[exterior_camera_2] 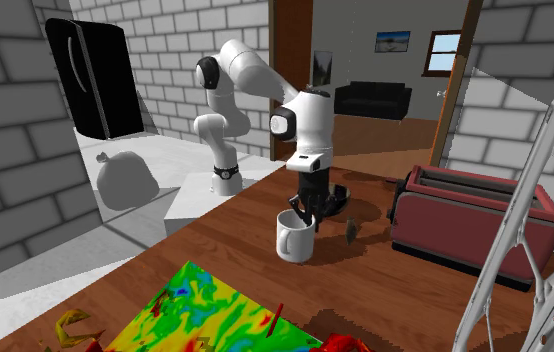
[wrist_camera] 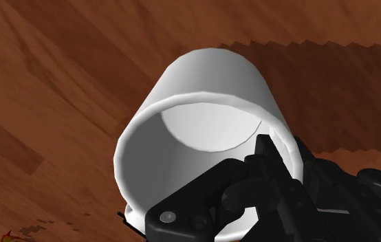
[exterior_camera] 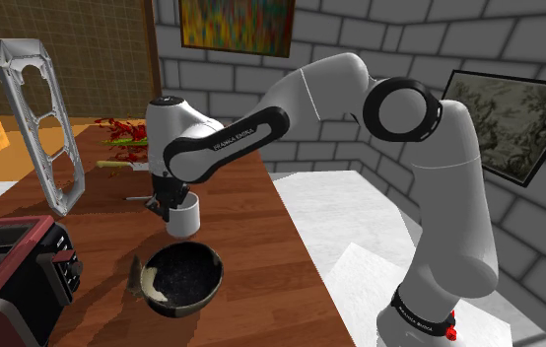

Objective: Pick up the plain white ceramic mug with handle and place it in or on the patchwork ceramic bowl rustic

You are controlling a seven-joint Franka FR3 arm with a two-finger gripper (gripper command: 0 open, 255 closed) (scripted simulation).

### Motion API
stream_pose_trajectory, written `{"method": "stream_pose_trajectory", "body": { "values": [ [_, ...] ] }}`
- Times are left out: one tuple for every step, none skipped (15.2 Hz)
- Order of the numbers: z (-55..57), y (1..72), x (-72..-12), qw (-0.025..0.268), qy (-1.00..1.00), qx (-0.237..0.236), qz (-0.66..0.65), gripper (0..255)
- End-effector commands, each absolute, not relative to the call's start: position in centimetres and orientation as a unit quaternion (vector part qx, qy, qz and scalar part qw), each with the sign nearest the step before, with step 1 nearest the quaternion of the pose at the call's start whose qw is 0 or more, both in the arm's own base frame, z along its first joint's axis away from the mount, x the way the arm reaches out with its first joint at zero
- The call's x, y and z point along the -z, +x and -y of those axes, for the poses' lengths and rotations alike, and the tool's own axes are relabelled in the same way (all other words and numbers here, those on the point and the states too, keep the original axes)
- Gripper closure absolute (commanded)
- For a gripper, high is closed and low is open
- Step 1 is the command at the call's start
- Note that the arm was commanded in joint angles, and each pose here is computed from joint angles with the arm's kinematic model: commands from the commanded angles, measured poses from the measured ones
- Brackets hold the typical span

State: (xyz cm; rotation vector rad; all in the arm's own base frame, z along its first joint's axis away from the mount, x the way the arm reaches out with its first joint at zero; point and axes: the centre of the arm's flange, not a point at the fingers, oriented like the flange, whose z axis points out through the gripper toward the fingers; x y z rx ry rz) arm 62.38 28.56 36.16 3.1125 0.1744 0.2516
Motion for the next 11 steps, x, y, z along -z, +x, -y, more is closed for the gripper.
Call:
{"method": "stream_pose_trajectory", "body": {
  "values": [
    [-28.5,62.4,-37.1,0.007,0.995,-0.081,-0.056,255],
    [-28.5,62.4,-37.6,0.007,0.995,-0.081,-0.056,255],
    [-28.5,62.4,-38.2,0.007,0.995,-0.081,-0.056,255],
    [-28.5,62.4,-38.7,0.007,0.995,-0.081,-0.056,255],
    [-28.5,62.4,-39.2,0.007,0.995,-0.081,-0.056,255],
    [-28.5,62.4,-39.7,0.007,0.995,-0.081,-0.056,255],
    [-28.5,62.4,-40.3,0.007,0.995,-0.081,-0.056,255],
    [-28.5,62.4,-40.8,0.007,0.995,-0.081,-0.056,255],
    [-28.5,62.4,-41.3,0.007,0.995,-0.081,-0.056,255],
    [-28.5,62.4,-41.9,0.007,0.995,-0.081,-0.056,255],
    [-28.5,62.4,-42.4,0.007,0.995,-0.081,-0.056,255]
  ]
}}
